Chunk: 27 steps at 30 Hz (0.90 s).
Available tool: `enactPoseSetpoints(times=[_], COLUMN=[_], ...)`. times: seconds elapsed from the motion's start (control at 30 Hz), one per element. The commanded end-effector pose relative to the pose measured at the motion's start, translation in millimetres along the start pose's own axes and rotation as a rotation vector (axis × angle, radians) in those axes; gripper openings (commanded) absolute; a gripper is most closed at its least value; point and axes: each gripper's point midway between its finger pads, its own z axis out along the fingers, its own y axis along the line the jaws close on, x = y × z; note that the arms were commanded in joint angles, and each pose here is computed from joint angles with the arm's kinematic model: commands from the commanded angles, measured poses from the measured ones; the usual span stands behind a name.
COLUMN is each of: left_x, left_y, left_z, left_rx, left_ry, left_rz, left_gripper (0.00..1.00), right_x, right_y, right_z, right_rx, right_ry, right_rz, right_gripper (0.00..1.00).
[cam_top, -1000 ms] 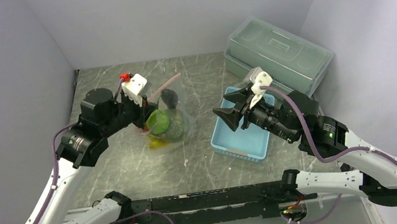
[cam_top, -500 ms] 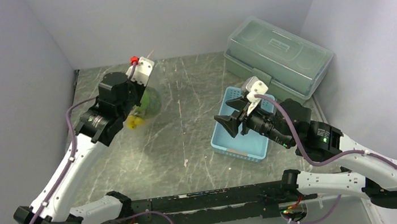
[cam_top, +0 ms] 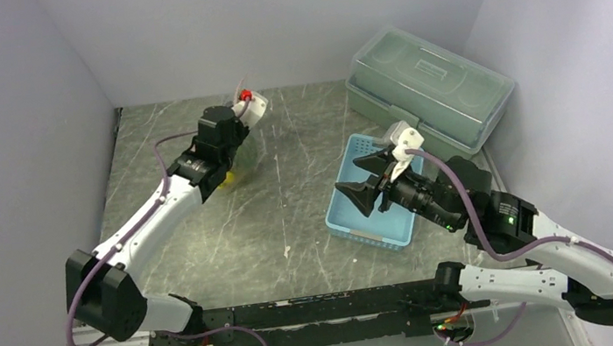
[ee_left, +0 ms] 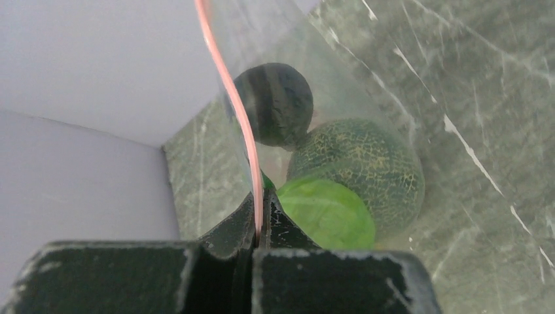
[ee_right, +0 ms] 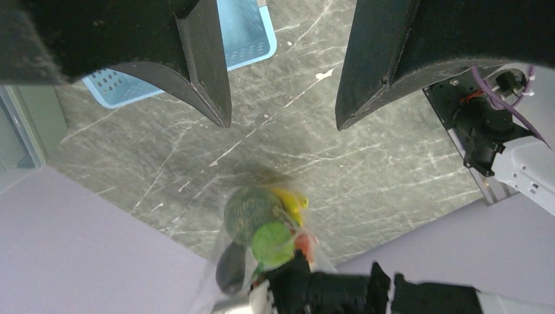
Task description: Place the food in the zip-top bag and seal the zipper
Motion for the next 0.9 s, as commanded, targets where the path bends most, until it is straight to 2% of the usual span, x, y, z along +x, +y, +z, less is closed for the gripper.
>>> enactPoseSetpoints(times=[0.0,0.1,0.3,0.63,0.87], left_x=[-10,0,4,23,28], left_y=[-13,-44,-95,-145,-170], left_z=[12,15,3,-24,-49], left_rx=[0.013,0.099,0.199,0.362,0.468], left_ry=[-0.082,-0.038,-0.013,0.067,0.095], left_rz=[-0.081,-0.136,-0.156,-0.278,-0.349], left_gripper=[0.0,0.0,0.0,0.0,0.14], right_x=[-12,-12,-10,1,17], right_y=[-1,-2,-5,-10,-16], right_z=[-11,-15,-20,-18,-6], right_rx=[-0.007,-0.007,0.002,0.032,0.088], right_ry=[-0.053,-0.056,-0.066,-0.051,0.0], right_rz=[0.029,0.032,0.035,0.032,0.029], right_gripper=[0.63,0.63,0.65,0.69,0.74])
